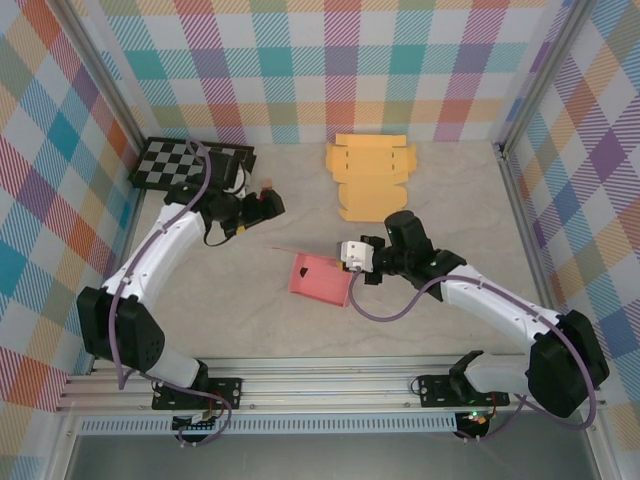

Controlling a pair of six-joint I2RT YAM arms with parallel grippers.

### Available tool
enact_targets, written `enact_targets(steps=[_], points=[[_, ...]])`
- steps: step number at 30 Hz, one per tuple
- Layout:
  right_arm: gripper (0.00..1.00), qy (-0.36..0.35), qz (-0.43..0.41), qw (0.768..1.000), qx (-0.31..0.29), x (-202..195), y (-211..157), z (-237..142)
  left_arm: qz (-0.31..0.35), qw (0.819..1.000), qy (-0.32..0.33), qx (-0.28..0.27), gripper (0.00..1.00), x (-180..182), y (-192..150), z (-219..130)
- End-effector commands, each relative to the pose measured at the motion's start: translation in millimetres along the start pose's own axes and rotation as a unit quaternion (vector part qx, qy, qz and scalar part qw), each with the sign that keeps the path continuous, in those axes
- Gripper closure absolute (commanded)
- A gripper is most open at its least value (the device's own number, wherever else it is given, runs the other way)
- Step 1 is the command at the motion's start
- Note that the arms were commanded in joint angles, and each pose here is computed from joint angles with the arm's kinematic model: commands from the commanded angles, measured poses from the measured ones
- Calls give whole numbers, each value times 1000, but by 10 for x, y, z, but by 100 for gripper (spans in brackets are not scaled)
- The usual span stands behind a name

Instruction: Fold the paper box

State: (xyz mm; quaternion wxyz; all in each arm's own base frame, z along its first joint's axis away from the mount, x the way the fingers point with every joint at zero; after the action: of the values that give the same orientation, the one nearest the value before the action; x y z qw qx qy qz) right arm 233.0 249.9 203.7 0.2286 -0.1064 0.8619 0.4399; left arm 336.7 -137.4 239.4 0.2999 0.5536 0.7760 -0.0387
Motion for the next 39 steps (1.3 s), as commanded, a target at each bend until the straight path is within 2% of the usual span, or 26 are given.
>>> enact_targets(steps=[1, 6, 10, 16, 20, 23, 25, 27, 29, 31, 32, 33, 34, 39], points=[[100, -30, -11, 999, -31, -90, 130, -45, -31, 998, -47, 31, 6, -211, -129, 33], [100, -40, -4, 999, -33, -143, 126, -8, -10, 995, -65, 74, 7, -441, -399, 225], [100, -51, 2, 998, -32, -196, 126, 14, 7, 993, -55, 105, 8, -519, -615, 353], [100, -78, 18, 997, -5, -296, 24, 66, 19, 993, -36, 110, 12, -496, -703, 325], [100, -4, 5, 1000, -17, -156, 84, -95, 145, 988, 1, 62, 11, -447, -525, 59], [100, 48, 38, 997, -50, -142, 195, -377, 231, 973, -4, -5, 20, -420, -357, -208], [100, 55, 72, 994, -68, -219, 228, -569, 303, 948, 28, -94, 22, -364, -208, -453], [100, 46, 95, 992, -76, -309, 230, -692, 344, 918, 27, -196, 22, -332, -110, -663], [100, 41, 99, 991, -85, -348, 258, -814, 399, 880, -41, -252, 22, -345, -260, -678], [100, 34, 104, 989, -101, -399, 304, -945, 460, 818, -151, -312, 22, -473, -472, -677], [100, 35, 106, 987, -112, -415, 340, -1006, 487, 789, -194, -322, 23, -513, -593, -664], [100, 34, 107, 987, -118, -428, 364, -1046, 510, 768, -215, -323, 24, -524, -674, -639], [100, 34, 106, 986, -122, -441, 393, -1081, 527, 756, -224, -318, 24, -518, -728, -591], [100, 57, 97, 982, -152, -372, 533, -1185, 590, 729, -214, -272, 26, -514, -825, -426]])
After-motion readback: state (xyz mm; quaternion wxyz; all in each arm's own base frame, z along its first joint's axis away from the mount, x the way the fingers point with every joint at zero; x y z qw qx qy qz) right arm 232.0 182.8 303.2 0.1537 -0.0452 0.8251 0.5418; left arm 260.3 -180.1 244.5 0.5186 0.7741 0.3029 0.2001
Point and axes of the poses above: each hand's point on the last joint's axis, 136 mm out from that joint toward the fingers, its own z axis out along the fingers, its own x axis along the line the jaws close on, y = z × x, the point moved 4 cm from there along -z, back along the fingers, and after that the axes turned 5 degrees about -z, right-handed, at the moved point
